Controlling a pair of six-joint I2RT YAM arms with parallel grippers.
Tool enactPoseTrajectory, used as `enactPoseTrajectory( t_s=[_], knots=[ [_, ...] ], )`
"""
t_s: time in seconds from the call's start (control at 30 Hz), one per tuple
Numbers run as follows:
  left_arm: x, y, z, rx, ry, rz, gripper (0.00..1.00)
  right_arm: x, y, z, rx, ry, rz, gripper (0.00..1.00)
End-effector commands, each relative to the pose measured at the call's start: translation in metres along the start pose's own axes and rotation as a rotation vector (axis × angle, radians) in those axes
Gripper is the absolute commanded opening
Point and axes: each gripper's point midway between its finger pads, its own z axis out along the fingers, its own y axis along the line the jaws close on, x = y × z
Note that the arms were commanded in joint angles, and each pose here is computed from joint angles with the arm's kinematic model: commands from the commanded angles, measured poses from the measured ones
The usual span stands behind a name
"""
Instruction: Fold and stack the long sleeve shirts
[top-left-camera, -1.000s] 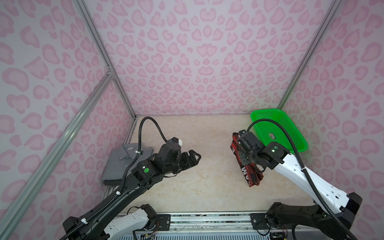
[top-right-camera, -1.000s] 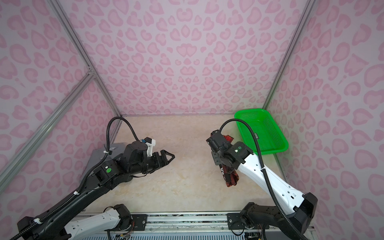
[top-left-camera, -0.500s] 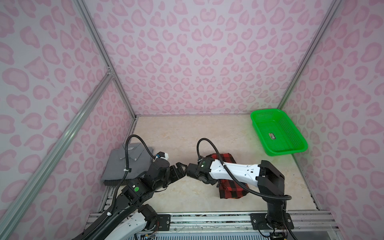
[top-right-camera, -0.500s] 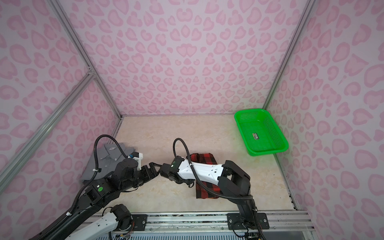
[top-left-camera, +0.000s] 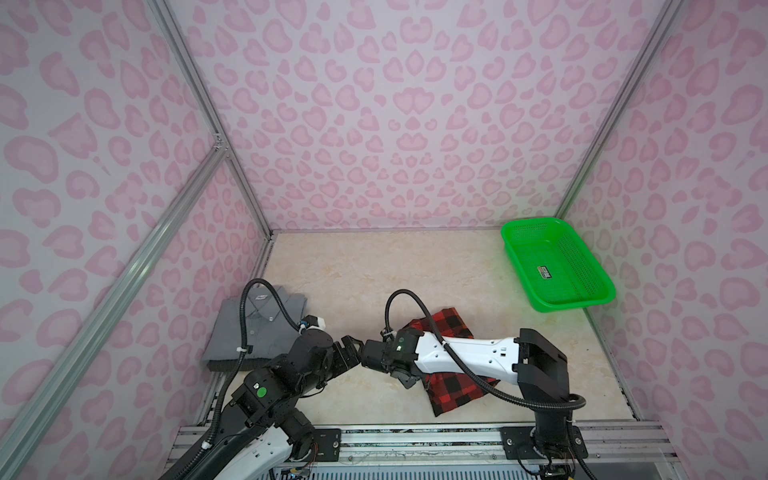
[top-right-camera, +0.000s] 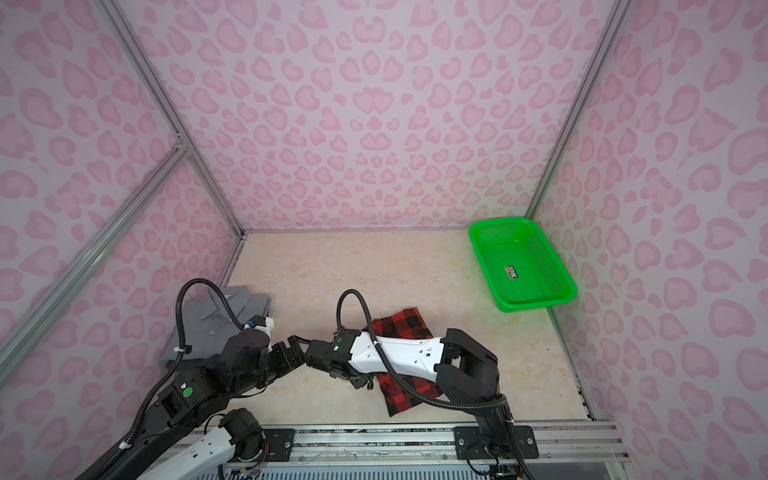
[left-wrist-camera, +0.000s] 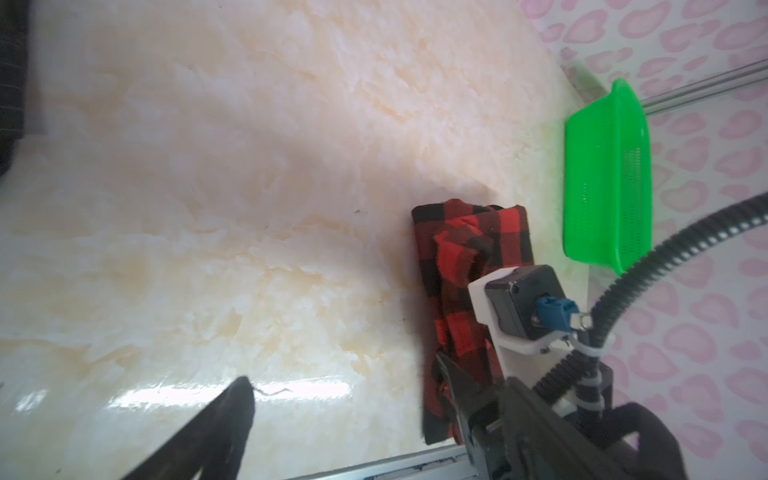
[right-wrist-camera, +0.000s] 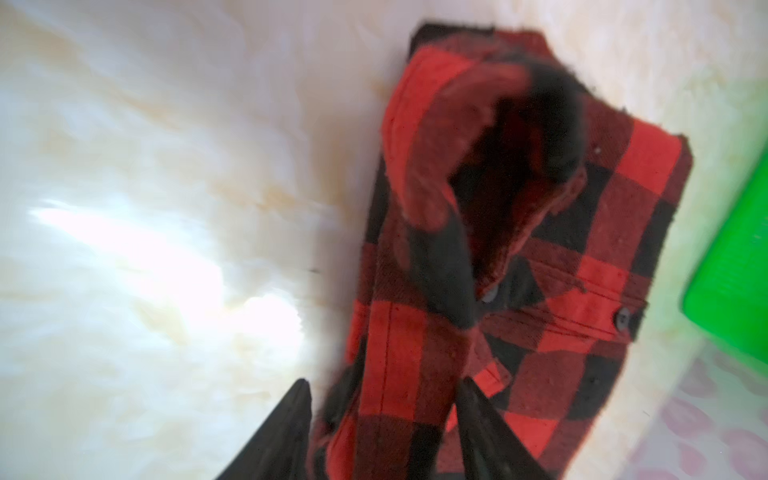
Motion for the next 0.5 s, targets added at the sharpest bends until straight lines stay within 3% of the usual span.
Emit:
enactPoseTrajectory(
  t_s=[0.0, 0.2, 0.37, 0.47],
  knots=[
    [-0.005, -0.015, -0.004, 0.068, -0.016, 0.001, 0.94, -0.013, 0.025, -0.016, -0.18, -0.074, 0.073, 0.58],
    [0.001, -0.014, 0.003, 0.065, 0.013, 0.001, 0.94, -0.009, 0.001, -0.047, -0.326, -0.146, 0.192, 0.58],
    [0.019, -0.018, 0.026, 0.096, 0.104, -0.014, 0.94, 0.015, -0.05, -0.019, -0.387, -0.118, 0.331, 0.48],
    [0.032, -0.019, 0.044, 0.113, 0.165, -0.031, 0.94, 0.012, -0.042, -0.01, -0.521, -0.171, 0.381, 0.37]
  ],
)
